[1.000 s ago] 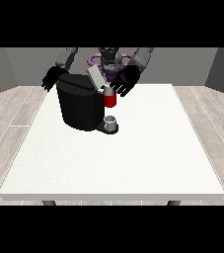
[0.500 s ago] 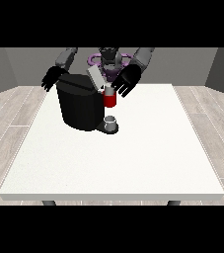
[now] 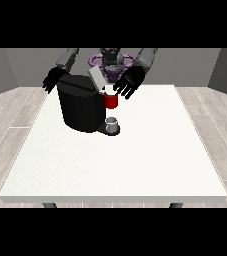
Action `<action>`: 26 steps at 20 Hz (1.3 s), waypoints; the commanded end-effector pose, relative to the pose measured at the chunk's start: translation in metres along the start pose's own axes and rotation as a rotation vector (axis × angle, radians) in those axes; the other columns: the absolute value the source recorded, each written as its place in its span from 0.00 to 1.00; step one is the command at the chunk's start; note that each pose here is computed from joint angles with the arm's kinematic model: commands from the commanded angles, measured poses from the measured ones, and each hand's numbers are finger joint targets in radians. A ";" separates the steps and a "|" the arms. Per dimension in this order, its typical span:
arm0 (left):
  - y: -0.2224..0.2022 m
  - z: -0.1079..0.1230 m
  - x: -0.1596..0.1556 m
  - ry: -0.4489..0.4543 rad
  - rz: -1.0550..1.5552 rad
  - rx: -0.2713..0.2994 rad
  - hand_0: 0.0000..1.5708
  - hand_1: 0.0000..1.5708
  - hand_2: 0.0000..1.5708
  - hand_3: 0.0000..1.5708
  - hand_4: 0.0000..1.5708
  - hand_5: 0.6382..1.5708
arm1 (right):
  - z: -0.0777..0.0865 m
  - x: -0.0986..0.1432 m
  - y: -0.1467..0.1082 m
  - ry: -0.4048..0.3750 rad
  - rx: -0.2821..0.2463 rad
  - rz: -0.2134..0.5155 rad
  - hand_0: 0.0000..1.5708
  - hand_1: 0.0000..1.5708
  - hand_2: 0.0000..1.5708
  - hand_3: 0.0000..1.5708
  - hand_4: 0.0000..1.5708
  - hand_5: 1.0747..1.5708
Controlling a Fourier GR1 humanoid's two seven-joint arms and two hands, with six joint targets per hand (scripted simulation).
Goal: Insert the coffee pod into the coffee machine and close the lid
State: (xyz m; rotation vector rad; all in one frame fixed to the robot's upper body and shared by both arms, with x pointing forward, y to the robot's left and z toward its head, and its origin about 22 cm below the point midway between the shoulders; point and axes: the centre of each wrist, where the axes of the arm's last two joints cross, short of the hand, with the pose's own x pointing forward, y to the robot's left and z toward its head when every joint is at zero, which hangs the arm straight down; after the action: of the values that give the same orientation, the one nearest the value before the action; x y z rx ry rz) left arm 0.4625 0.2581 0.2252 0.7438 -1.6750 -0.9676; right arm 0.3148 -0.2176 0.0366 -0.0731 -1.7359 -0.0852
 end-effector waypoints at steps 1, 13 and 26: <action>0.001 0.002 -0.005 -0.005 -0.049 -0.081 0.00 0.00 0.24 0.07 0.00 1.00 | 0.006 -0.007 0.000 -0.007 -0.008 0.022 0.00 0.00 0.00 0.00 0.30 1.00; -0.029 -0.002 0.012 -0.024 -0.080 -0.147 0.00 0.00 0.00 0.00 0.00 1.00 | 0.004 -0.028 -0.026 0.092 -0.063 0.023 0.00 0.00 0.00 0.00 0.22 1.00; -0.075 0.017 -0.020 0.058 0.240 -0.151 0.00 0.00 0.00 0.00 0.00 1.00 | 0.036 -0.051 -0.036 0.184 -0.116 0.011 0.00 0.00 0.00 0.00 0.25 1.00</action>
State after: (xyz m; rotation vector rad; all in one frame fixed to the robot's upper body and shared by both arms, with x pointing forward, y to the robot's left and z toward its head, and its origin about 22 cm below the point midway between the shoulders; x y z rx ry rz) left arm 0.4569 0.2508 0.1780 0.6028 -1.5831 -1.0173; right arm 0.2975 -0.2449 -0.0040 -0.1319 -1.6060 -0.1527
